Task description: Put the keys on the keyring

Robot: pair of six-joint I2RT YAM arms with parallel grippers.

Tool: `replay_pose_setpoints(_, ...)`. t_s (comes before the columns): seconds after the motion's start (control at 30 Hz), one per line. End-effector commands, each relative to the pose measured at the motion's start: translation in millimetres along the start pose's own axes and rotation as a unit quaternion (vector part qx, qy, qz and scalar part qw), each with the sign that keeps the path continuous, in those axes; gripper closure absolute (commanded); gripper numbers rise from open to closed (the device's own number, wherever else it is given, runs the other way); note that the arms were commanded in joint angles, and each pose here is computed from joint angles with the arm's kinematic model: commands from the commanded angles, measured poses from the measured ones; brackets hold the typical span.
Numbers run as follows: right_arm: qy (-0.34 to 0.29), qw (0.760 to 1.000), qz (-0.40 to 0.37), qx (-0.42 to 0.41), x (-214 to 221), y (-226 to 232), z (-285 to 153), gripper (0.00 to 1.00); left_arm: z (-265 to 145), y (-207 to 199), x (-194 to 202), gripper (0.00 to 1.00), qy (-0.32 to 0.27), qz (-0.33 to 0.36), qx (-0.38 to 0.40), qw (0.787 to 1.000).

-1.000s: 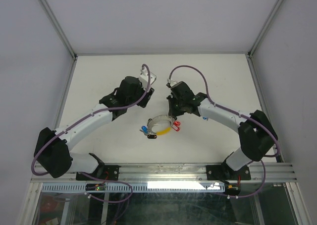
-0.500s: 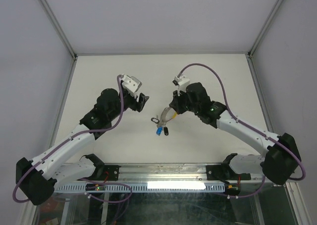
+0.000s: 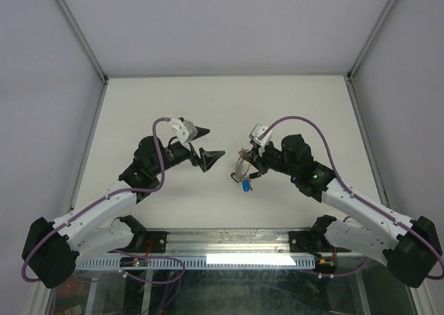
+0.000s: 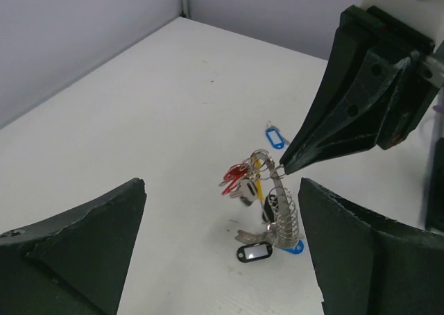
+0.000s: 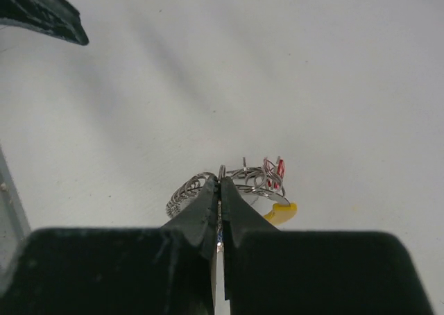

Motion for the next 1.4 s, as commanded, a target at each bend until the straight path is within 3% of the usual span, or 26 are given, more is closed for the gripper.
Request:
replay_pose_setpoints(0.0,-0.077,0.995,-0.046,-0.049,-16,9,-3,1.0,2,-19,-12,0.11,-0.053,-0.06,0.076,0.994)
replay_pose_setpoints(0.23,-0.068,0.991,-0.016,-0.111,-4,26,-5,1.0,-9,-34,18,0.23,-0.089,-0.077,0.084,0.99)
replay_pose_setpoints(0.37,-0.073,0.99,0.008,-0.123,1,32,-5,1.0,-9,-38,31,0.21,-0.087,-0.074,0.075,0.991)
replay_pose_setpoints(0.57,-0.094,0.985,-0.031,-0.139,1,34,-9,1.0,-10,-40,44,0.18,-0.101,-0.05,0.072,0.991)
replay_pose_setpoints(0.73,-0.109,0.984,-0.043,-0.135,-3,33,-8,1.0,-6,-43,61,0.26,-0.085,-0.004,0.093,0.992)
replay_pose_setpoints(1.0,-0.141,0.979,-0.064,-0.13,-2,34,-10,1.0,-16,-44,77,0.37,-0.121,0.079,0.123,0.982)
replay_pose_setpoints(1.2,-0.158,0.974,-0.084,-0.141,-1,37,-11,1.0,-7,-56,81,0.53,-0.095,0.078,0.188,0.974)
replay_pose_setpoints(1.37,-0.162,0.968,-0.105,-0.162,-1,40,-13,1.0,2,-64,81,0.56,-0.092,0.093,0.217,0.967)
Point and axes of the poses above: each gripper's point midway between its finger pads, its own z axis out along the fingers, its own y axis along the line the jaws close on, x = y × z, the point moved 8 cm from there along -z, back along the fingers, and after that the axes turned 9 degrees about -z, right-handed, at the moved point
